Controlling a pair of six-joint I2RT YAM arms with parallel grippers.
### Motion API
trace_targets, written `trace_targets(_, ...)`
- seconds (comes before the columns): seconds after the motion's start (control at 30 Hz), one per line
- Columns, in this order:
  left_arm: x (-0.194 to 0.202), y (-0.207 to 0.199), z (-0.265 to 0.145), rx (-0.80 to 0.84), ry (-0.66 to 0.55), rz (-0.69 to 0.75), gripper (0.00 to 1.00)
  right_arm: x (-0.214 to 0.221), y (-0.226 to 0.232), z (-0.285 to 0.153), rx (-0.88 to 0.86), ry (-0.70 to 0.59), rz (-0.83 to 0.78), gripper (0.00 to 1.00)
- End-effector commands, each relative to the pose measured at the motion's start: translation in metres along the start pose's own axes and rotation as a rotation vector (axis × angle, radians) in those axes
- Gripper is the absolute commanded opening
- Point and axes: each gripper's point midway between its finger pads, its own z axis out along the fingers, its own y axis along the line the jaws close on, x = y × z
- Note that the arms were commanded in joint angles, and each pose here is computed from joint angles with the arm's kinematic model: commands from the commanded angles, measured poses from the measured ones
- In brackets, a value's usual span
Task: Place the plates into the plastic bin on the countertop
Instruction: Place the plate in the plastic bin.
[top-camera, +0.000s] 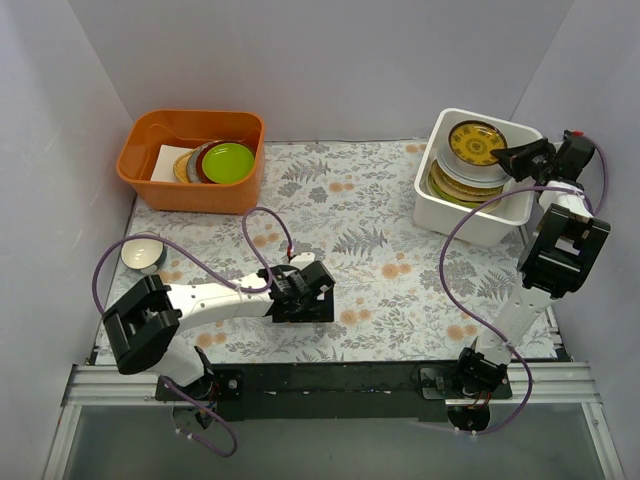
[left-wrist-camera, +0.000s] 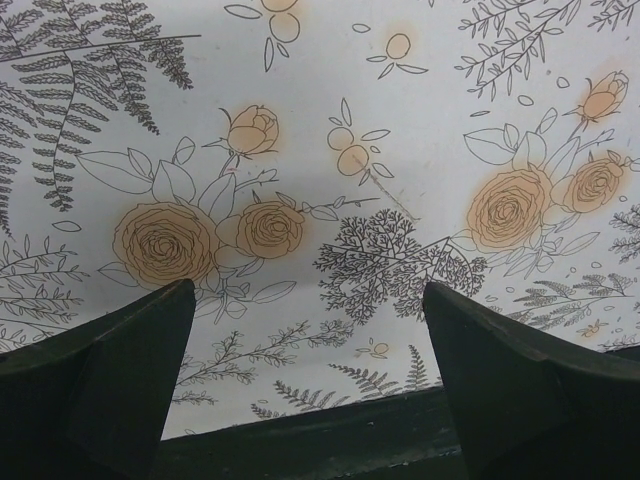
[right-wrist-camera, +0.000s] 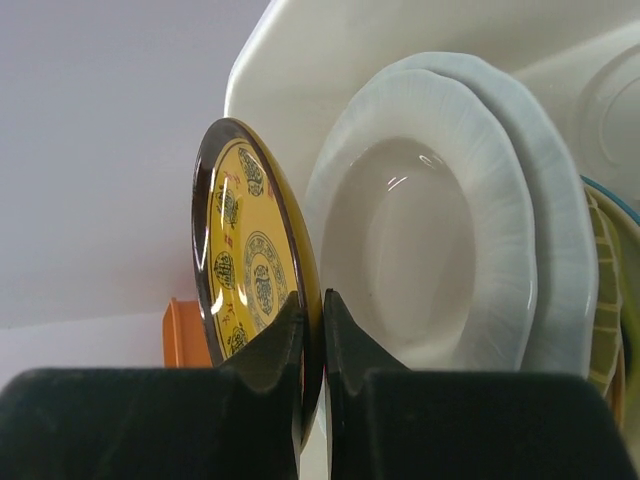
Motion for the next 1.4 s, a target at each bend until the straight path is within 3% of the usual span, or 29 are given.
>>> trace_targets(0.0,-0.009,-0.013,-0.004,0.029,-0.019,0.006,0.98,-0.016,-0.004,-0.003,0.018,-0.032,-0.018,0.01)
trace_targets(0.6,-0.015,-0.017,-0.012,0.050,-0.039,0.005,0.98,0.004,-0.054,-0.018,0.214,-0.041,-0.063,0.12)
trace_targets(0.73,-0.016,-0.016,-0.014,0.052,-0.046,0.005,0.98,0.013,-0.059,-0.019,0.208,-0.029,-0.070,0.17)
trace_targets(0.83,-0.017,-0.014,-0.016,0.053,-0.052,0.005,0.98,0.020,-0.062,-0.022,0.212,-0.024,-0.074,0.29)
trace_targets(1.13,-0.016,-0.011,-0.020,0.064,-0.063,-0.007,0.98,0.042,-0.060,-0.028,0.224,0.000,-0.110,0.50)
trace_targets(1.37,-0.020,-0.012,-0.027,0.080,-0.085,-0.014,0.98,0.057,-0.057,-0.038,0.225,0.017,-0.116,0.53)
